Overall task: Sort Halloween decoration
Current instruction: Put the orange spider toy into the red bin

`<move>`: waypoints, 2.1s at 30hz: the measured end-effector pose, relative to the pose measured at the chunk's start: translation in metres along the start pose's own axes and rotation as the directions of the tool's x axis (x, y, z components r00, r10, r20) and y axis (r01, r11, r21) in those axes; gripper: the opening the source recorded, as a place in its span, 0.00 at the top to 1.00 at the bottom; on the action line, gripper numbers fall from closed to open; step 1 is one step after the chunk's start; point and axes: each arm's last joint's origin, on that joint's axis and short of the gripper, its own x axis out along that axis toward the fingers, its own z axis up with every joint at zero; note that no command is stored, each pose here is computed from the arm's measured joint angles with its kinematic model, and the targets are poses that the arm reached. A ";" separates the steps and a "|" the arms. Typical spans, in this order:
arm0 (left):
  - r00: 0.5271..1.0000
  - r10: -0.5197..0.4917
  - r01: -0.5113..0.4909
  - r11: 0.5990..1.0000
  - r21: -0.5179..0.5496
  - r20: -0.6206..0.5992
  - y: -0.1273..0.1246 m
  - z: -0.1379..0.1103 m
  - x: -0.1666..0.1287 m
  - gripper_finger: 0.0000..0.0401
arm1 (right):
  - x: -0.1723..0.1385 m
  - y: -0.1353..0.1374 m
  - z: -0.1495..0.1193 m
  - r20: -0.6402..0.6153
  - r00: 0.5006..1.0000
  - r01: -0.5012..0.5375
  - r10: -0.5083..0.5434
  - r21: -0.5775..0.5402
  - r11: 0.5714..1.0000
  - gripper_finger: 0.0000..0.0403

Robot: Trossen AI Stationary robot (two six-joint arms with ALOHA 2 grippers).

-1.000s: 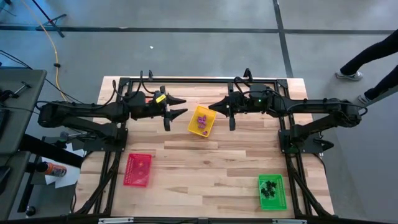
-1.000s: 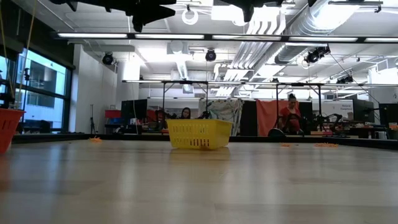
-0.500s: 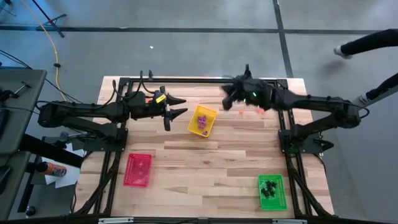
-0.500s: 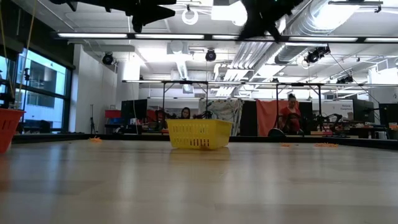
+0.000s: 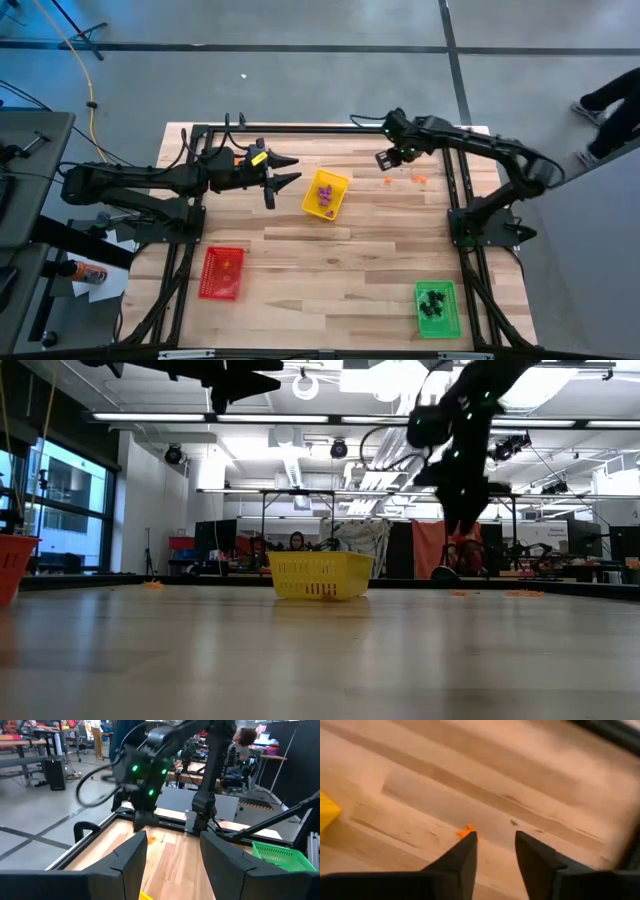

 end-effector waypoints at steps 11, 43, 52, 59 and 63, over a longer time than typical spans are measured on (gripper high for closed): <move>1.000 0.007 -0.007 1.000 -0.008 0.000 0.001 0.000 0.000 0.56 | 0.069 -0.003 -0.036 -0.086 0.980 -0.167 0.180 0.138 0.976 0.60; 0.999 0.032 -0.033 0.999 -0.034 -0.006 0.003 -0.001 0.000 0.56 | 0.093 -0.002 -0.037 -0.062 0.995 -0.058 0.079 0.275 0.960 0.60; 0.999 0.034 -0.034 0.999 -0.032 -0.018 0.003 -0.002 0.000 0.56 | 0.097 0.001 -0.038 -0.066 0.996 -0.040 0.060 0.272 0.961 0.71; 0.999 0.041 -0.042 0.999 -0.031 -0.021 0.005 -0.002 0.000 0.56 | 0.095 0.004 -0.036 -0.046 0.996 -0.068 0.079 0.212 0.975 0.97; 0.998 0.069 -0.069 0.997 -0.028 -0.002 0.012 0.003 -0.005 0.56 | 0.071 0.009 -0.028 0.026 0.989 -0.146 0.144 0.139 0.979 0.96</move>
